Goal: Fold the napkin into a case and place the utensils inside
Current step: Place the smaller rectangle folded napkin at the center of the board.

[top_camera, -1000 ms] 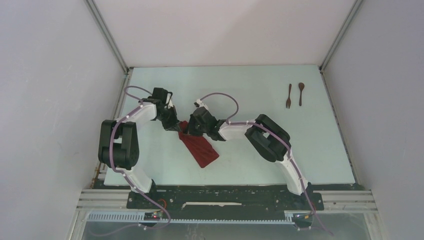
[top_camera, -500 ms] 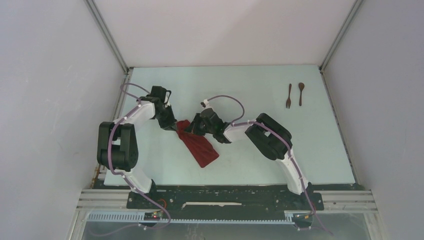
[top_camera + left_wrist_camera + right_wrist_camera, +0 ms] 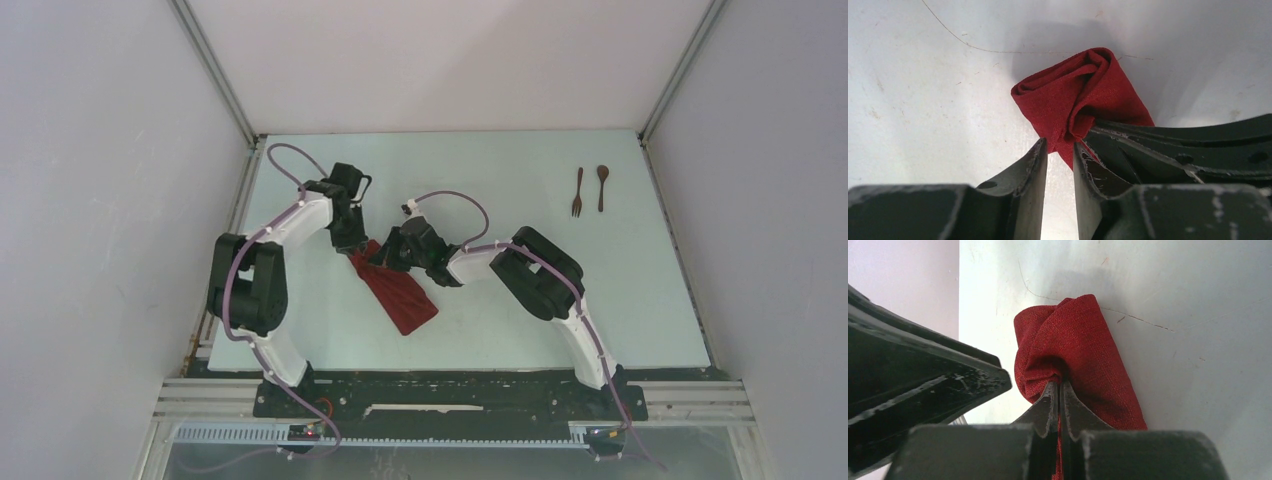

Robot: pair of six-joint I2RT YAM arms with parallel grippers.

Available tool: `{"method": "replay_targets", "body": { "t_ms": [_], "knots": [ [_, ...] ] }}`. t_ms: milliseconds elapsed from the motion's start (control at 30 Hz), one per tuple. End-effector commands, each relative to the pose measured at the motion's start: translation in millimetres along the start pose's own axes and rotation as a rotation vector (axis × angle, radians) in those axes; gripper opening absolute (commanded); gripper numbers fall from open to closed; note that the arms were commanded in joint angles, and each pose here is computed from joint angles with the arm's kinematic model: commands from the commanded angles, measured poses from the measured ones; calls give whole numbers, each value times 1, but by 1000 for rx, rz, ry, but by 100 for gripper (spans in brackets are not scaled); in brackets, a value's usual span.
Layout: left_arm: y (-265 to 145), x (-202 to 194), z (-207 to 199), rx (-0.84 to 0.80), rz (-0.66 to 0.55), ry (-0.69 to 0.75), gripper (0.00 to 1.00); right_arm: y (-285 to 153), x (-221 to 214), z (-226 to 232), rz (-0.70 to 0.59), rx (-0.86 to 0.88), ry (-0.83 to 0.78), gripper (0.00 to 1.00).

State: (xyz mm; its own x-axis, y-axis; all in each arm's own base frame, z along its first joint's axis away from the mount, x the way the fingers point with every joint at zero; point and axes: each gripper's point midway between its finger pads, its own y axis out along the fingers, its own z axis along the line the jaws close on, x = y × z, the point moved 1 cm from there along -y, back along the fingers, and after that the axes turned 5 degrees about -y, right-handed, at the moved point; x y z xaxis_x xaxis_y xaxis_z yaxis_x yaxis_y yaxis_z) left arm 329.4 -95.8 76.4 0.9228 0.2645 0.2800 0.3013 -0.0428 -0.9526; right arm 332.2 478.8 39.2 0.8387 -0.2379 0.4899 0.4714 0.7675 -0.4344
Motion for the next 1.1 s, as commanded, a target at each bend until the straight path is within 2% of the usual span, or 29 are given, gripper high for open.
{"method": "replay_targets", "body": {
  "t_ms": [0,233,467,667,800,1067],
  "knots": [
    [1,8,10,101,-22,46,30,-1,10,11,-31,19,3,0],
    [9,7,6,106,5,62,26,-1,11,11,-32,21,3,0],
    [12,9,4,114,8,66,27,0,10,12,-31,26,1,0],
    [12,10,0,98,-1,61,32,0,9,12,-28,28,1,0],
    [15,11,-1,107,5,69,30,0,9,13,-31,30,-4,0],
    [20,11,-1,124,10,79,32,0,8,13,-28,34,-3,0]
  ]
}}
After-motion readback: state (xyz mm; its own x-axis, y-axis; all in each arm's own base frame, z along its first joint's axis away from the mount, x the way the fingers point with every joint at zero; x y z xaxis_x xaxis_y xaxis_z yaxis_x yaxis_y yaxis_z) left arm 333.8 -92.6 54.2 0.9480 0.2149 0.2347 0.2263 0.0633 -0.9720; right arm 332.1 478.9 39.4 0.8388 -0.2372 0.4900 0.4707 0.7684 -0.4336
